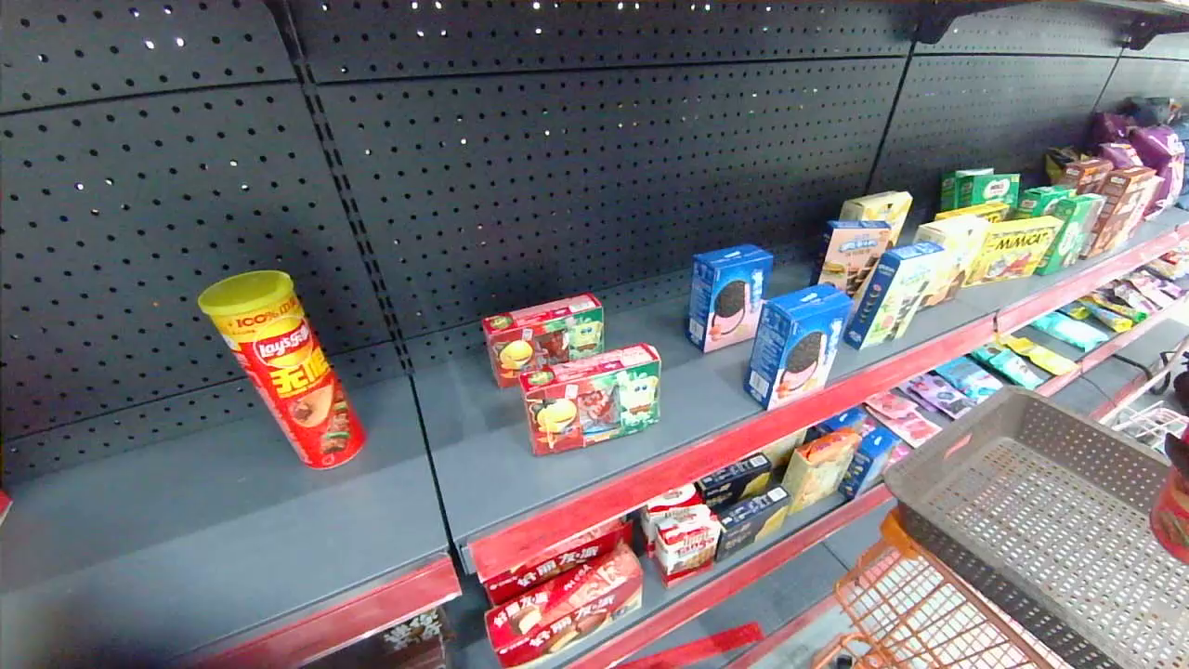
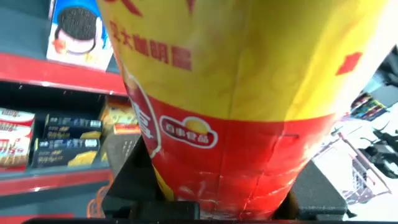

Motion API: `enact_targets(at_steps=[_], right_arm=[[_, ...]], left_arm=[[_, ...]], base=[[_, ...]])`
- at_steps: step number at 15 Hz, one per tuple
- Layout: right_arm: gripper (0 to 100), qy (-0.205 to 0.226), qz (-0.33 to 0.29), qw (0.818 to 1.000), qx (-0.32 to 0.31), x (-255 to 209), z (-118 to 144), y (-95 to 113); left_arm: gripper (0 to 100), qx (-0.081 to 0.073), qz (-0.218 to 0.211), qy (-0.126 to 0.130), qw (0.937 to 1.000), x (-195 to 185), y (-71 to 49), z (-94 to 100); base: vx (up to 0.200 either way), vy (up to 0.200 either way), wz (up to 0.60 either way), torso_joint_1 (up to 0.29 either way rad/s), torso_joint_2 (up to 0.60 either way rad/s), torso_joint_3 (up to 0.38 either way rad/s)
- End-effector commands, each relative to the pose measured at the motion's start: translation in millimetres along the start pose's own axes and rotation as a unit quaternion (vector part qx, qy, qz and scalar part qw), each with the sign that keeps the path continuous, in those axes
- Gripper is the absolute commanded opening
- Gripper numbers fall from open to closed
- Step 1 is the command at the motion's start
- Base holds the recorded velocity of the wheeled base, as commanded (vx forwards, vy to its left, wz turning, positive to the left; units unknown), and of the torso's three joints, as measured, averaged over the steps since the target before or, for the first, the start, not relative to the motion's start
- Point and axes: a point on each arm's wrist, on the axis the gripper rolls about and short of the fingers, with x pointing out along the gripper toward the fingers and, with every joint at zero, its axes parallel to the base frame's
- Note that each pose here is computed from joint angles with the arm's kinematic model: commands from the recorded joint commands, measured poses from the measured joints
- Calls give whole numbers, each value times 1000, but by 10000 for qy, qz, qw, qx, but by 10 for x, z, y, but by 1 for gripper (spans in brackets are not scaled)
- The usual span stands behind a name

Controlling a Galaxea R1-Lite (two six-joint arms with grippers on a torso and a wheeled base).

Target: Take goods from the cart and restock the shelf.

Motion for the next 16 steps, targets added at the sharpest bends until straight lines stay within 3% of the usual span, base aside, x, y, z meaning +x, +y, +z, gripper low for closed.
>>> enact_targets(at_steps=[1, 3, 8, 16], right_arm=[[0, -44, 83, 10000, 33, 2, 6, 16], [0, -47, 117, 9999, 16, 3, 4, 25], [0, -108, 195, 9998, 19, 5, 18, 39], [0, -161, 249, 9995, 46, -6, 32, 52]], left_arm=[[100, -2, 0, 2, 10000, 1, 0, 0], [100, -2, 0, 2, 10000, 1, 0, 0], [100, -2, -8, 2, 10000, 1, 0, 0], [100, -2, -8, 2, 10000, 1, 0, 0]], base=[[0, 0, 0, 0, 0, 0], [0, 0, 0, 0, 0, 0], [0, 0, 600, 3, 1, 2], [0, 0, 0, 0, 0, 0]])
